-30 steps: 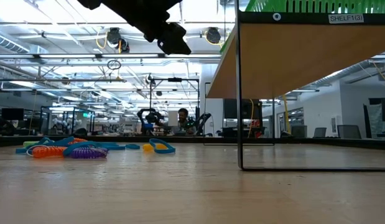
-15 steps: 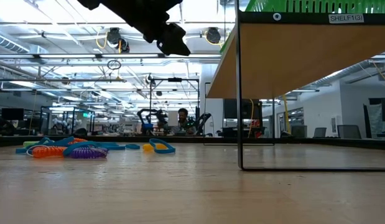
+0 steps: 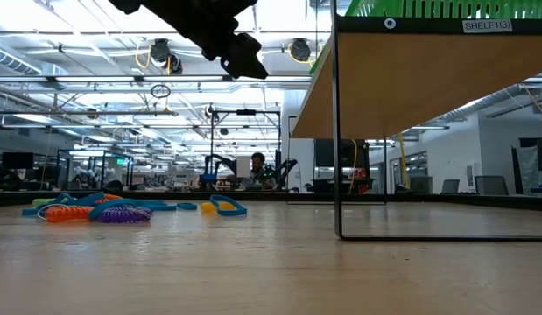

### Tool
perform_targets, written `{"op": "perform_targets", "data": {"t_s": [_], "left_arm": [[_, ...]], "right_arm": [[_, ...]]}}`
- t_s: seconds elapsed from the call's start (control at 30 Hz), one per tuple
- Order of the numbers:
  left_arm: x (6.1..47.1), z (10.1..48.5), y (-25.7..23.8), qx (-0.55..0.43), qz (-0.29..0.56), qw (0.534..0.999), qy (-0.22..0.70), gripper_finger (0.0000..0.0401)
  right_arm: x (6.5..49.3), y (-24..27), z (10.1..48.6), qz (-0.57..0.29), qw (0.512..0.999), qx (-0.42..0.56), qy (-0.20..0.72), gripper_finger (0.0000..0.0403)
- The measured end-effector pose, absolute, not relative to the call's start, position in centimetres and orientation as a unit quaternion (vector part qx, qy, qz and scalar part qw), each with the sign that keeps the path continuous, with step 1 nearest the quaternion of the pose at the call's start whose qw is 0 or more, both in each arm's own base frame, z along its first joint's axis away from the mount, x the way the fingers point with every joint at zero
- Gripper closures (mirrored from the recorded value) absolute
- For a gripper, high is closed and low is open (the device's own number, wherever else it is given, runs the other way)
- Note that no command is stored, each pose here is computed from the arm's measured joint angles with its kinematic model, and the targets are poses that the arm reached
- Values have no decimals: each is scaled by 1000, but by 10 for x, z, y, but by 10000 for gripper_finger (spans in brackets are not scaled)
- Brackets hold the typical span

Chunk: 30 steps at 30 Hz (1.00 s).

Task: Pick & Place Office Desk Supplies
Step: Put the yellow crayon box into the top green bin, then put the blue rubber band into the middle green bin

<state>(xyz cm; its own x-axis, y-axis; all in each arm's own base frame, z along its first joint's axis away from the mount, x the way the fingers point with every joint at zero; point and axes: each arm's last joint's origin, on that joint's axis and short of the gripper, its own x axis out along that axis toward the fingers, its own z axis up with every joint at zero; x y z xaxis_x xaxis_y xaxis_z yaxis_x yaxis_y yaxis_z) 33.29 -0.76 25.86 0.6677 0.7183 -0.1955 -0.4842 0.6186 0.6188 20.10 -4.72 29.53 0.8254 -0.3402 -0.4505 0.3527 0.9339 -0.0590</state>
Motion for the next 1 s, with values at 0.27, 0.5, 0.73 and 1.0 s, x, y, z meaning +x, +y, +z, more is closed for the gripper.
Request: {"op": "perform_targets", "data": {"t_s": [0.27, 0.5, 0.73, 1.0], "left_arm": [[333, 259, -8, 269, 345, 873, 218, 107], [333, 259, -8, 269, 345, 873, 218, 107], [333, 259, -9, 229, 316, 899, 200, 107], [309, 264, 9, 142, 296, 913, 241, 107]], "right_arm": [[200, -50, 296, -218, 941, -65, 248, 242], [199, -51, 295, -232, 934, -92, 257, 243], [193, -50, 301, -232, 938, -91, 240, 246], [167, -44, 322, -238, 948, -98, 185, 248]]}}
